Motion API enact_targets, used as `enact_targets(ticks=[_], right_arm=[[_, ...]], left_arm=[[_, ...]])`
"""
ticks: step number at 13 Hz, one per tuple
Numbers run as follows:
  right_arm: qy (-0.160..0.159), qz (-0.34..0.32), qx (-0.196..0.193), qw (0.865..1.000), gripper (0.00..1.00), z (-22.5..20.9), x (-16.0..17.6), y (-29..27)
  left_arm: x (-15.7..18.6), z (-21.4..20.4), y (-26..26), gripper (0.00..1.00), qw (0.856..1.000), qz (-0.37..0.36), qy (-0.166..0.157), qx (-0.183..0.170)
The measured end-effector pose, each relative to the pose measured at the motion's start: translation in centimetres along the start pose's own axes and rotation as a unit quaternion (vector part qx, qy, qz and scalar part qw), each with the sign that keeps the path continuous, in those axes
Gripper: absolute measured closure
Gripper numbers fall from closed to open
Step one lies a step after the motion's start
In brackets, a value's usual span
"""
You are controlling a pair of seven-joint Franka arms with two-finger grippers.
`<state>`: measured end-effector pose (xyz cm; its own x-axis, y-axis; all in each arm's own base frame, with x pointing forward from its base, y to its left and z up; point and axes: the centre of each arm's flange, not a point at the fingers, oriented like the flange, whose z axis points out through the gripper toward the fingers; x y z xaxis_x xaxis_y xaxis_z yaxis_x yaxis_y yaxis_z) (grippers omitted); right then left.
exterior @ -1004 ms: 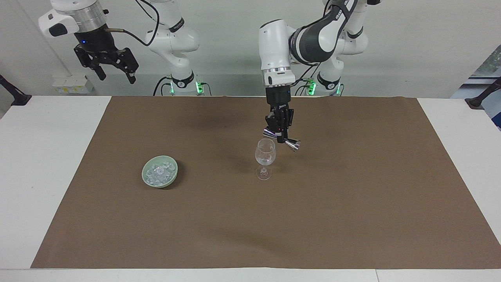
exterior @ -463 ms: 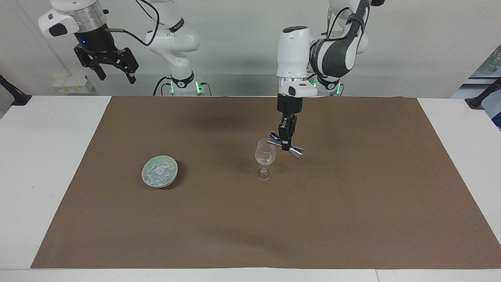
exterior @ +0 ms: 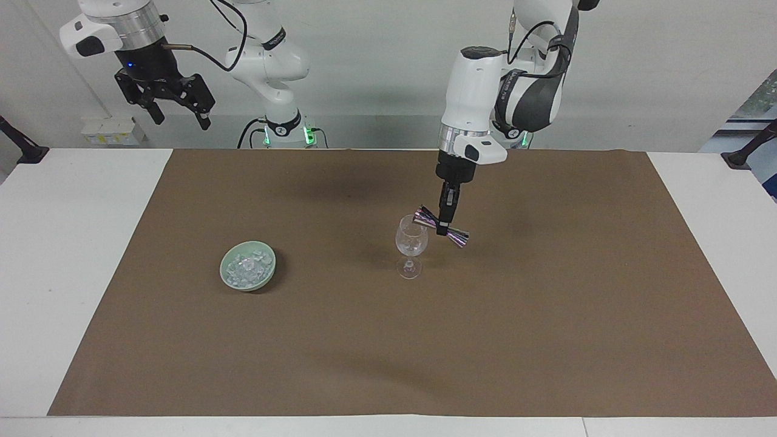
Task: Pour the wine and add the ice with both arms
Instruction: 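Tilt the bottle upright with the left gripper and draw it back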
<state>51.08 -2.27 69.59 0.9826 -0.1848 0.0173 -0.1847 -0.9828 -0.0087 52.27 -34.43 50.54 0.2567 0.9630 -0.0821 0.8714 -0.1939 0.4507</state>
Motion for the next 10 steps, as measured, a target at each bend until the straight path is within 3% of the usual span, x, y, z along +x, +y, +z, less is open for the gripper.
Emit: enact_targets(ticks=[5, 10], right_arm=[[0.000, 0.000, 0.000, 1.000, 0.00, 0.0, 0.0, 0.0], [0.000, 0.000, 0.000, 1.000, 0.00, 0.0, 0.0, 0.0]], left_arm=[[1.2, 0.3, 0.3, 0.78, 0.997, -0.067, -0.044, 0.025], [6.1, 1.5, 1.4, 0.78, 0.989, -0.103, -0.095, 0.047]])
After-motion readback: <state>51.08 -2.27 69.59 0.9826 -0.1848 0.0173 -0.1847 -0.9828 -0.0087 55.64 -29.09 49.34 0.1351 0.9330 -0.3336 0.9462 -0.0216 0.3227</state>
